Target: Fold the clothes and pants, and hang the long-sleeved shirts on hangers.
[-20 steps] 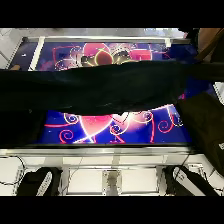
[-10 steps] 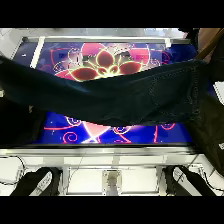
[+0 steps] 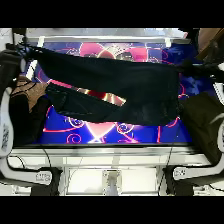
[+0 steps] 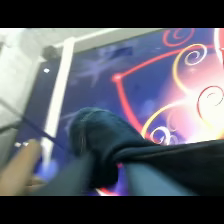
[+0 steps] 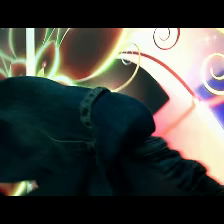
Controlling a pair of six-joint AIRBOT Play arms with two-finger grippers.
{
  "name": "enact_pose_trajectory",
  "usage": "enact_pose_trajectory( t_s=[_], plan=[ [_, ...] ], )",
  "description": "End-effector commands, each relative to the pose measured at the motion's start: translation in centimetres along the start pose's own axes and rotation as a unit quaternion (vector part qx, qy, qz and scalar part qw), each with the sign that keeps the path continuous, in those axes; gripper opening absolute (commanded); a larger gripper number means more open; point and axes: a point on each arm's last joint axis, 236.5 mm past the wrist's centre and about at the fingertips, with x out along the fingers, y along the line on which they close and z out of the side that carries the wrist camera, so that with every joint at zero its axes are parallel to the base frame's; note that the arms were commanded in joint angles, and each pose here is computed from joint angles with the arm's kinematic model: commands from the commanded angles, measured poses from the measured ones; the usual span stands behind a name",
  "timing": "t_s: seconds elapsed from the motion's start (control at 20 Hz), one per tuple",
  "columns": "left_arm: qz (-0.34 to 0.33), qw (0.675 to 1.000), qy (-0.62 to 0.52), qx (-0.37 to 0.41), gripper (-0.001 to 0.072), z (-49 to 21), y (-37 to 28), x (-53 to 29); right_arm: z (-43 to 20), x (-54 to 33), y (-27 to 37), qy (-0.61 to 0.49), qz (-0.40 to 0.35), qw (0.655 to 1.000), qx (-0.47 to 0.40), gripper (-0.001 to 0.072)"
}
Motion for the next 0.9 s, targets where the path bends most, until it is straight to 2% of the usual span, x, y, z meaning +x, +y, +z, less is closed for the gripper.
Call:
enact_pose_trajectory(
  t_s=[0.0,0.15,0.2,0.3,0.35,0.4,0.45,0.55,0.65,0.7,0.85],
  plan=[
    [-0.015,0.999,0.040,-0.026,0.0548,-2.6,-2.7,3.6,-1.2,5.9,-1.3,0.001,0.002,0.999,0.034,0.0483],
    [0.013,0.994,0.107,-0.036,0.0549,-4.0,0.8,0.0,-0.5,2.8,-0.5,0.010,0.010,1.000,0.020,0.0478],
    [0.029,0.989,0.141,-0.041,0.0549,-4.9,2.8,-2.1,-0.1,0.6,-0.3,0.013,0.009,1.000,0.010,0.0450],
    [0.047,0.970,0.227,-0.073,0.0547,-8.1,5.8,-6.5,-0.2,-4.1,-0.4,0.024,-0.010,1.000,-0.018,0.0449],
    [0.033,0.958,0.267,-0.098,0.0546,-9.6,5.7,-8.3,-0.5,-6.6,-0.4,0.031,-0.025,0.999,-0.034,0.0449],
    [0.000,0.950,0.293,-0.110,0.0534,-10.7,4.5,-9.4,-0.6,-8.9,-0.2,0.033,-0.037,0.998,-0.047,0.0449],
    [-0.037,0.944,0.308,-0.109,0.0479,-11.3,2.8,-9.8,-0.6,-10.5,0.2,0.028,-0.043,0.997,-0.056,0.0450],
    [-0.138,0.929,0.333,-0.085,0.0480,-12.4,-2.5,-10.1,-0.4,-12.8,1.6,0.016,-0.044,0.996,-0.077,0.0450],
    [-0.230,0.888,0.397,-0.036,0.0495,-15.0,-8.2,-11.8,-0.2,-14.0,2.6,0.004,-0.044,0.995,-0.087,0.0452],
    [-0.242,0.874,0.422,-0.012,0.0515,-16.1,-9.9,-12.1,-0.2,-14.3,2.8,0.001,-0.044,0.995,-0.090,0.0452],
    [-0.257,0.857,0.443,0.059,0.0520,-17.7,-14.8,-11.3,-0.6,-14.2,2.7,0.011,-0.043,0.994,-0.099,0.0452]
  ],
)
